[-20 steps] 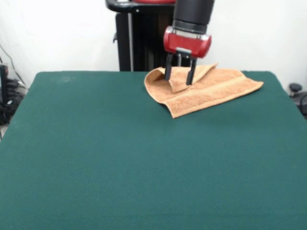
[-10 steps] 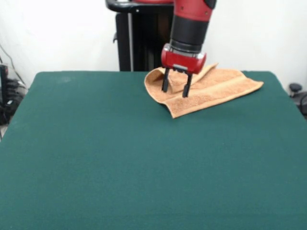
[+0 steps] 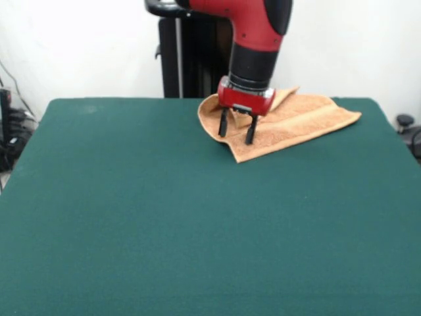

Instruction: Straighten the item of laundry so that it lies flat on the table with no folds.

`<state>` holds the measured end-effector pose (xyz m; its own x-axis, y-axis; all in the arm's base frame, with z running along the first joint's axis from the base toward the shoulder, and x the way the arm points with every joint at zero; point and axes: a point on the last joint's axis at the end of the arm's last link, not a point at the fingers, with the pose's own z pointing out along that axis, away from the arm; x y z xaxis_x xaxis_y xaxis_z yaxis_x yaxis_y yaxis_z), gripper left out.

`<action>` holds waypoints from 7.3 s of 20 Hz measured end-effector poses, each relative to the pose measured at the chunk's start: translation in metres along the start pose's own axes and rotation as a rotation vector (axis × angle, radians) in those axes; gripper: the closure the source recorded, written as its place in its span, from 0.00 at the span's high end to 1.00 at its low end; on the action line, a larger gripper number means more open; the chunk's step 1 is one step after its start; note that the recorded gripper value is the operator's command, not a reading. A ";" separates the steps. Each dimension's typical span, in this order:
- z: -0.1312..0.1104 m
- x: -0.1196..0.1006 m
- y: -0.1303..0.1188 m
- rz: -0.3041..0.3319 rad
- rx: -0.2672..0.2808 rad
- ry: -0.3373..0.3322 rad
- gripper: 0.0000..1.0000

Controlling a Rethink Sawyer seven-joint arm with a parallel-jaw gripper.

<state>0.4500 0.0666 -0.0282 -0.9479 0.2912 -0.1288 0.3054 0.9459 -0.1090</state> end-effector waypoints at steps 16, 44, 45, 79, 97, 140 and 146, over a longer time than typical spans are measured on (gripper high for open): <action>0.009 0.005 0.001 -0.032 -0.009 -0.015 1.00; 0.011 0.007 0.004 -0.080 -0.023 -0.040 0.00; 0.011 0.007 0.004 -0.081 -0.023 -0.041 0.00; 0.014 -0.047 0.018 -0.142 0.034 0.147 0.00; -0.002 -0.182 0.017 -0.087 0.015 -0.062 0.00; 0.043 -0.215 0.028 -0.103 -0.011 -0.193 1.00; 0.043 -0.215 0.027 -0.106 -0.006 -0.194 1.00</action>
<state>0.6657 0.0238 -0.0460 -0.9395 0.1582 -0.3039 0.2043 0.9707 -0.1263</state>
